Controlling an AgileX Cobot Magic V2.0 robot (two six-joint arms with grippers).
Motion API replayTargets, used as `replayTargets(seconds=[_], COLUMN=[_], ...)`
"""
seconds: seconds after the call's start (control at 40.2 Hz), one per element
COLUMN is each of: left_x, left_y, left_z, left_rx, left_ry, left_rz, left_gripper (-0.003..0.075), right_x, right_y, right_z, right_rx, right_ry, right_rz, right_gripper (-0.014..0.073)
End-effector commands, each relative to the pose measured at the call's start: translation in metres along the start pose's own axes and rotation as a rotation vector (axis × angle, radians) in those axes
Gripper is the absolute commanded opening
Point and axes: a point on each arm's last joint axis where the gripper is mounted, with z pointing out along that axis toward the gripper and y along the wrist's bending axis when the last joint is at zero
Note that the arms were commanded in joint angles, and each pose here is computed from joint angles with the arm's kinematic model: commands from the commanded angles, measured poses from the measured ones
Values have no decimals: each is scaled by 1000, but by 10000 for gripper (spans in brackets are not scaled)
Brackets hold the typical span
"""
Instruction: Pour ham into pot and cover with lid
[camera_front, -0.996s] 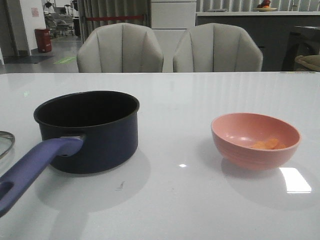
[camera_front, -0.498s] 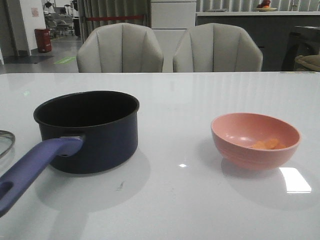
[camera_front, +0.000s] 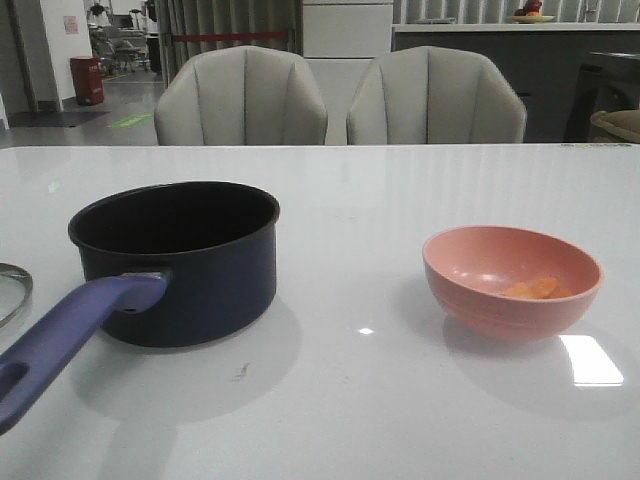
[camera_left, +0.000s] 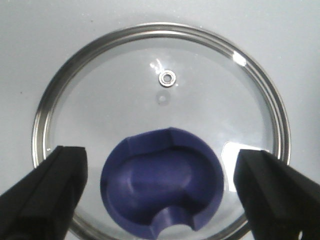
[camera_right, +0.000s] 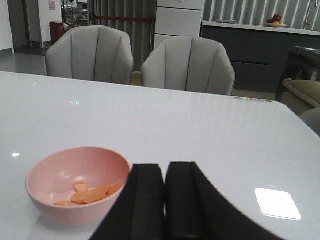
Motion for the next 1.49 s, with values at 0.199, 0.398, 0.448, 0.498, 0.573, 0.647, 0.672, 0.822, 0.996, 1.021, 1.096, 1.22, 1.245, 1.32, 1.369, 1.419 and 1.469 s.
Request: replayTargets(seconds=[0.199,0.398,0.448,0.498,0.573,0.647,0.672,0.822,0.996,1.021,1.096,1.22,1.245,1.32,1.369,1.419,1.469], left_x=[4,35,46,57,74,94,101,140,184,189,209,235,240,250,256,261,266], left_y=[-11,-11,-13,-16,-21,-28,-30,-35,-23,-22,-17,-14,-14,-13,-11,-9,-7], left_z=[-89,-141,-150,-157,-164,-169,-170,-178,-190,-191,-194,-185,-183,-175,-173,-170,-169], left_rx=[54,81,89,100,119,141,145,202,239,242,256,270,276,295,304,308,315], left_ry=[-223,-439,-503,-565,-639,-703,-724,-840,-996,-1015,-1069,-1084,-1095,-1111,-1137,-1158,-1195], left_rz=[46,42,51,63,85,128,142,187,179,178,184,252,265,287,287,285,280], left_gripper=[605,605,605,605,605,605,605,605,604,604,604,604,604,604,604,604,604], right_x=[-11,-11,-11,-11,-11,-11,-11,-11,-11,-10,-10,-10,-10,-10,-10,-10,-10], right_y=[0,0,0,0,0,0,0,0,0,0,0,0,0,0,0,0,0], right_z=[-2,-2,-2,-2,-2,-2,-2,-2,-2,-2,-2,-2,-2,-2,-2,-2,-2], right_rx=[5,5,5,5,5,5,5,5,5,5,5,5,5,5,5,5,5], right_ry=[-110,-110,-110,-110,-110,-110,-110,-110,-110,-109,-109,-109,-109,-109,-109,-109,-109], right_rz=[-3,-3,-3,-3,-3,-3,-3,-3,-3,-3,-3,-3,-3,-3,-3,-3,-3], right_gripper=[160,160,160,160,160,160,160,160,160,160,160,160,160,160,160,160,160])
